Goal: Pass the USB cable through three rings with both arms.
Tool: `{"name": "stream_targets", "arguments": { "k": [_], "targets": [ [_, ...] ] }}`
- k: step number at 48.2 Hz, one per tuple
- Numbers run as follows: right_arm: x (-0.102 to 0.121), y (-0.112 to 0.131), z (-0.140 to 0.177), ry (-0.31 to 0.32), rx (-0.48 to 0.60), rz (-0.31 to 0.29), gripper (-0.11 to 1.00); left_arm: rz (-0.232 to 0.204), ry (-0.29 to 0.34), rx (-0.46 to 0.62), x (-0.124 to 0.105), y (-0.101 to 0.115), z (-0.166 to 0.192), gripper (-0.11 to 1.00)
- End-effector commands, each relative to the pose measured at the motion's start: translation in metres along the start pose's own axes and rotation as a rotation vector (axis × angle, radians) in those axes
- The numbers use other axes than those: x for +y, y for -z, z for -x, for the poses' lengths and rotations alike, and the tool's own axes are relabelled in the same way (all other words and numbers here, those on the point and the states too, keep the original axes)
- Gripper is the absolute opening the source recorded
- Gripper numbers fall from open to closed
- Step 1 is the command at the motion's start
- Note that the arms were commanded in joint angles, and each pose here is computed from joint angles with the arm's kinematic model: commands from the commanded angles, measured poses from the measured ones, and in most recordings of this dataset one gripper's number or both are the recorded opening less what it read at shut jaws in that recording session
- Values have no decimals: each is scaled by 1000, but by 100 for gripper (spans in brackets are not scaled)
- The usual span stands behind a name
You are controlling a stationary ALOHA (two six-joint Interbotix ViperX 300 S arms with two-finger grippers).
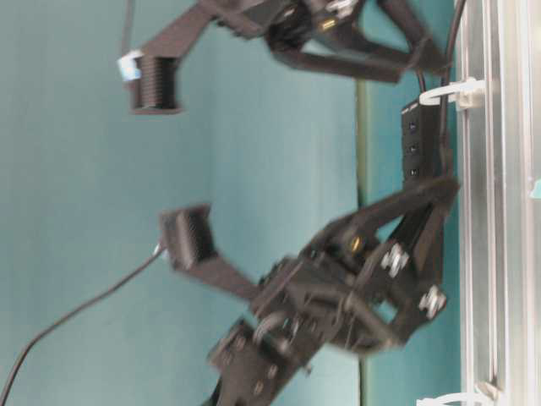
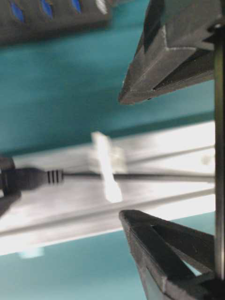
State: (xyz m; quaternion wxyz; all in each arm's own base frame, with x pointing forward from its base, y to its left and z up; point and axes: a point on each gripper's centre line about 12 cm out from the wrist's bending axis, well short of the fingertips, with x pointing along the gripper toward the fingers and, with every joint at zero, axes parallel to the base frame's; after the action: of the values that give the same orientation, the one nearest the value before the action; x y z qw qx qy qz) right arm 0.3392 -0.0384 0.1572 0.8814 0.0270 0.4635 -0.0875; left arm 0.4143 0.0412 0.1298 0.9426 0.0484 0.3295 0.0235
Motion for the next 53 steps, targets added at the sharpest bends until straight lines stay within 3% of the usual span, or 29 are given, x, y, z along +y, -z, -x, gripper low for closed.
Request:
{"name": "stream_targets", "arguments": {
  "k": [1, 15, 32, 36, 47, 53],
  "targets": [
    [0, -17, 10, -2, -57, 12, 69, -3, -3, -38, 0, -11, 14, 25],
    [2, -44, 6, -4, -100, 12, 68, -3, -10, -79, 1, -15, 46, 25],
    [8, -54, -20, -19, -113, 56, 63, 0, -11, -105, 1, -22, 54, 25],
    [9, -57, -21, -21, -121, 58, 53, -2, -8, -103, 0, -21, 54, 25],
    [9, -60, -23, -21, -127, 61, 6, -1, -6, -103, -1, -20, 55, 25],
    [9, -60, -23, -22, -125, 58, -5, -1, -6, -101, -1, -20, 55, 25]
  ]
}}
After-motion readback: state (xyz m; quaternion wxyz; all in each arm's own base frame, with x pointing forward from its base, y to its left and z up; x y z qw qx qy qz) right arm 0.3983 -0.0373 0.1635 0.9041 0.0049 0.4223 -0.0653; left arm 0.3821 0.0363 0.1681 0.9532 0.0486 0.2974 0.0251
